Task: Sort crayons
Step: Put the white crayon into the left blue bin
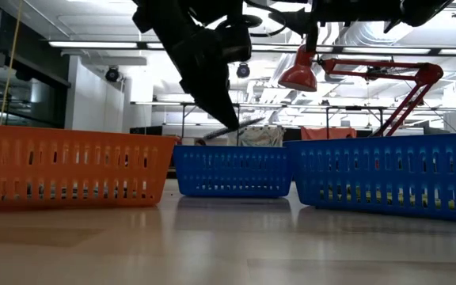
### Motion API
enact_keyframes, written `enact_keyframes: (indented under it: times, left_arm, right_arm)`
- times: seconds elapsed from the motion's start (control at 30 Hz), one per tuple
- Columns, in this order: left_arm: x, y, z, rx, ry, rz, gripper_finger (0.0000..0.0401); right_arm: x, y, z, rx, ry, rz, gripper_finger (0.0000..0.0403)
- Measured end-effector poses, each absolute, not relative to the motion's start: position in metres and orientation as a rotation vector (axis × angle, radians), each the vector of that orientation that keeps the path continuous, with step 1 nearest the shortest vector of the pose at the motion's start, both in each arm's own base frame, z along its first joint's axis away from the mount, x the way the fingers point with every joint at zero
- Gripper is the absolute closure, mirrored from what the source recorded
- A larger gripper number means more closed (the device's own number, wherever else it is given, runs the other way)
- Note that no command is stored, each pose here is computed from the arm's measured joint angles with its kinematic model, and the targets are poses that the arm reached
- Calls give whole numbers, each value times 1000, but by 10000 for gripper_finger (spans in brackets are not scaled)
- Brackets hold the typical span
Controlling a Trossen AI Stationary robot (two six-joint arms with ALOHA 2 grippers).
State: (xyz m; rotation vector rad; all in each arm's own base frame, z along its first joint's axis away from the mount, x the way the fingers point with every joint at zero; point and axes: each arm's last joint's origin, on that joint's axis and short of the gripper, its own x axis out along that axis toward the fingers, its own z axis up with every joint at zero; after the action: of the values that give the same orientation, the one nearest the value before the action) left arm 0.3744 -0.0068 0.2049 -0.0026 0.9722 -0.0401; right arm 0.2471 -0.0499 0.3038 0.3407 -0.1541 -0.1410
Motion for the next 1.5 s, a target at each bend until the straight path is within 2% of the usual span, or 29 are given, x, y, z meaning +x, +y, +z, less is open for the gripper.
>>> enact_keyframes:
  times: [0.3, 0.4, 0.5, 0.63, 0.7, 0.8, 0.93, 1.07, 1.5]
  left_arm:
    - [370, -8, 212, -1, 987, -38, 287]
    - [359, -1, 232, 35, 1025, -20, 260]
    - [343, 13, 267, 24, 958, 57, 242]
    - [314, 29, 315, -30, 722, 132, 234]
    - [299, 33, 337, -40, 537, 151, 234]
    - [277, 36, 349, -62, 312, 170, 235]
    - [253, 32, 336, -135, 130, 166, 235]
    - [238, 27, 313, -220, 49, 152, 235]
    - [232, 28, 309, -223, -35, 178, 235]
  right_arm:
    - [247, -50, 307, 324, -185, -136, 231]
    - [246, -50, 309, 310, -195, -136, 231]
    - [244, -49, 311, 307, -206, -134, 231]
    - [241, -49, 317, 303, -230, -130, 231]
    - [240, -48, 317, 304, -229, -130, 231]
    - [240, -48, 318, 304, -233, -128, 231]
    - [240, -48, 318, 304, -233, -128, 231]
    - [240, -48, 318, 303, -236, -127, 231]
    - [240, -48, 318, 305, -235, -127, 231]
